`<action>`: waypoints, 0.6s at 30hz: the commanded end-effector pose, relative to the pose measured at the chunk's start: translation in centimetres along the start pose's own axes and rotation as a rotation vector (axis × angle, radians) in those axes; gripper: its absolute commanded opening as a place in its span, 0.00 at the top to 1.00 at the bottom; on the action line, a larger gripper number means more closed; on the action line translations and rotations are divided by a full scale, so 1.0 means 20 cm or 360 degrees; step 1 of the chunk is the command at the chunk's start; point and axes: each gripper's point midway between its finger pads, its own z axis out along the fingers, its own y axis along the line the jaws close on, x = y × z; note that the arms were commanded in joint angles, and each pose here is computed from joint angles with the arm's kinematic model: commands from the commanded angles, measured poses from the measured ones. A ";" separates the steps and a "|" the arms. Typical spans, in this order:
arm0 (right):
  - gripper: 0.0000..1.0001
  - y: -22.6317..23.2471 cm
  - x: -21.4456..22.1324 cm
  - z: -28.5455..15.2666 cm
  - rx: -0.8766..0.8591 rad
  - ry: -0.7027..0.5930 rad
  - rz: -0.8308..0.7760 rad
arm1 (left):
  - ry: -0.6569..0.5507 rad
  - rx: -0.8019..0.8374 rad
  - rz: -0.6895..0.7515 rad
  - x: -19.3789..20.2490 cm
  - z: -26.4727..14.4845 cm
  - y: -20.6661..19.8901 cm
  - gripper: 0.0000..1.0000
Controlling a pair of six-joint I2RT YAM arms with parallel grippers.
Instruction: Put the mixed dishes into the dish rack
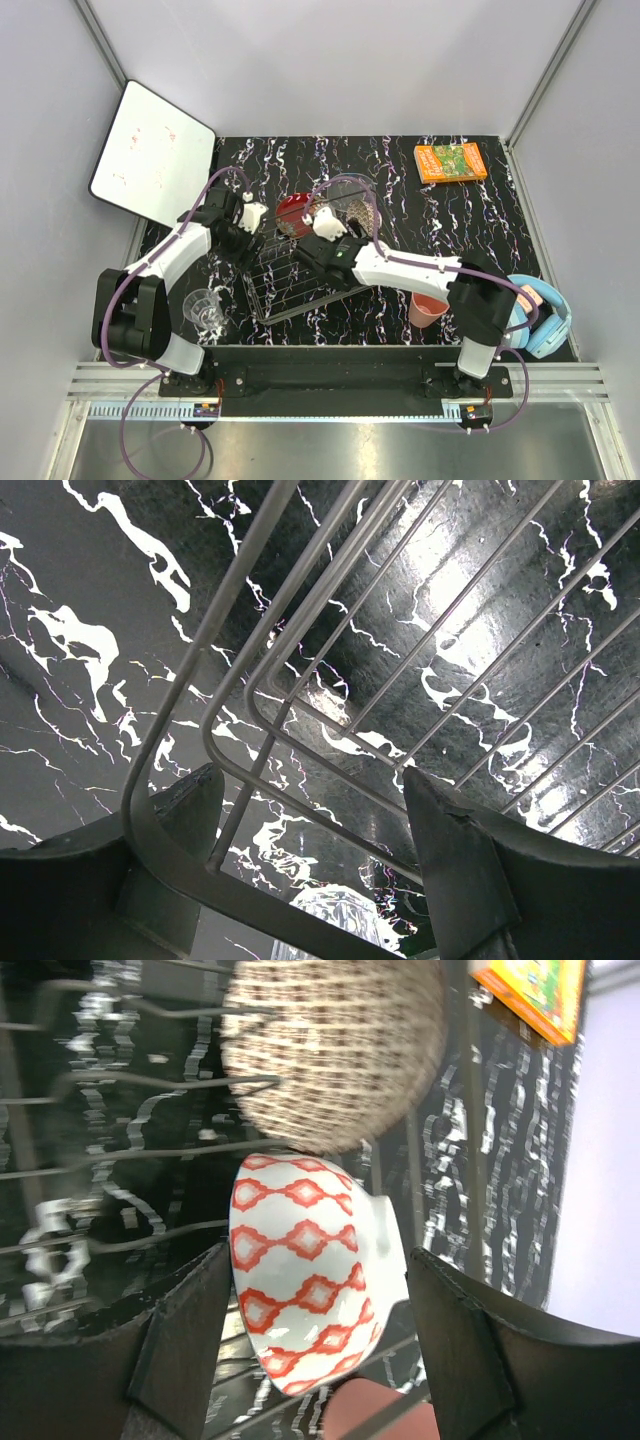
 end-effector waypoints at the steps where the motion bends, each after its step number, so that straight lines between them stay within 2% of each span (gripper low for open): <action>1: 0.24 -0.20 -0.05 -0.03 0.0120 -0.0050 0.0134 | -0.0129 0.0035 0.0046 -0.09 -0.03 -0.03 0.26; 18: 0.23 -0.39 -0.04 0.00 0.0190 -0.0007 0.0273 | -0.0115 0.0069 0.0026 -0.06 -0.01 -0.05 0.27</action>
